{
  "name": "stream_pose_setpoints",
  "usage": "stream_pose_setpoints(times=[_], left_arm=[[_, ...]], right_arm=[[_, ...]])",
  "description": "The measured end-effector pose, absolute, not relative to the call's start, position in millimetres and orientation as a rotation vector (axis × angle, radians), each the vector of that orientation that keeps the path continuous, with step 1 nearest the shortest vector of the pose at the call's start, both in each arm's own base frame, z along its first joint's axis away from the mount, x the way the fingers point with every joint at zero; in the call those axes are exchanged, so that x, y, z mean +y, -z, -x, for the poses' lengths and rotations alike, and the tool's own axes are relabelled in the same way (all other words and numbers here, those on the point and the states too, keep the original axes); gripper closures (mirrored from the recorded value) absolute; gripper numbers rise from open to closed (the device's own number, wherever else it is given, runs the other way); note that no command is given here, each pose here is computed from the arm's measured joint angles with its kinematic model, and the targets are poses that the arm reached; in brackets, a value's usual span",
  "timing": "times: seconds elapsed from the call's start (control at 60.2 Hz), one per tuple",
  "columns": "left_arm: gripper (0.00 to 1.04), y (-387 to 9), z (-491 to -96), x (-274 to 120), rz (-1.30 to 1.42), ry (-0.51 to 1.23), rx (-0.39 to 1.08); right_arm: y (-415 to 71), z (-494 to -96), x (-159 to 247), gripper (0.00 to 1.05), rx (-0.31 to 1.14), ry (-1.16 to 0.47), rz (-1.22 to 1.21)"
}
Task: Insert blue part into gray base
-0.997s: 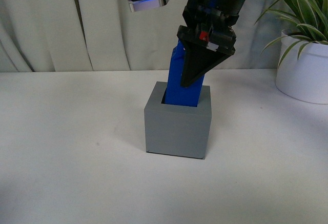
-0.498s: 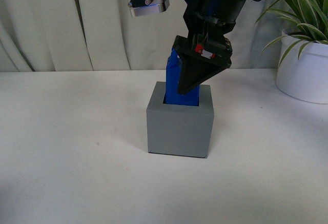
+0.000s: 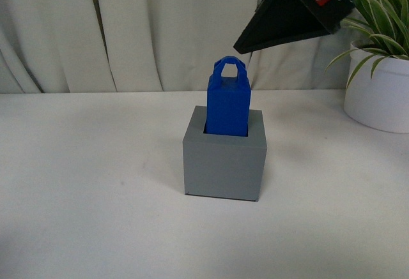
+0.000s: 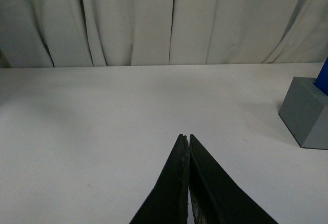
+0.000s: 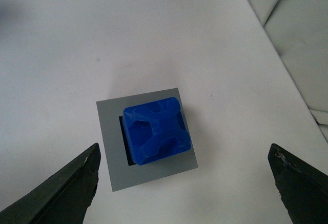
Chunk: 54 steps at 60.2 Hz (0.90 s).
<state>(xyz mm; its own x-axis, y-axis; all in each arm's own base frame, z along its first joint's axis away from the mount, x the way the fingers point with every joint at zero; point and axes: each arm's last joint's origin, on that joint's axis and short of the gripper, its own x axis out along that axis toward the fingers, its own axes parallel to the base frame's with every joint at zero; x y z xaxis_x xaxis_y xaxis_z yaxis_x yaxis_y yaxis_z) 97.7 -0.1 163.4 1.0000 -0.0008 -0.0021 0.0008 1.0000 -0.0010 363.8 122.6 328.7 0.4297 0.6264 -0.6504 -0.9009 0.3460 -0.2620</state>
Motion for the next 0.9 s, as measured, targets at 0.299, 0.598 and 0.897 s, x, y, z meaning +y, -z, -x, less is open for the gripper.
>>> stream_pose_setpoints(times=[0.299,0.598,0.897], left_arm=[[1.01,-163.4,-97.7,-0.1,0.001,0.001,0.002],[1.01,-163.4,-97.7,-0.1,0.001,0.001,0.002],[1.01,-163.4,-97.7,-0.1,0.001,0.001,0.002]], right_arm=[[-296.5,-302.5,71.7,0.09,0.320,-0.796,0.377],[-257.8,-245.7,40.7,0.09,0.205,-0.479,0.066],[-241.5,-233.2,35.1,0.28,0.042,-0.108,0.025]])
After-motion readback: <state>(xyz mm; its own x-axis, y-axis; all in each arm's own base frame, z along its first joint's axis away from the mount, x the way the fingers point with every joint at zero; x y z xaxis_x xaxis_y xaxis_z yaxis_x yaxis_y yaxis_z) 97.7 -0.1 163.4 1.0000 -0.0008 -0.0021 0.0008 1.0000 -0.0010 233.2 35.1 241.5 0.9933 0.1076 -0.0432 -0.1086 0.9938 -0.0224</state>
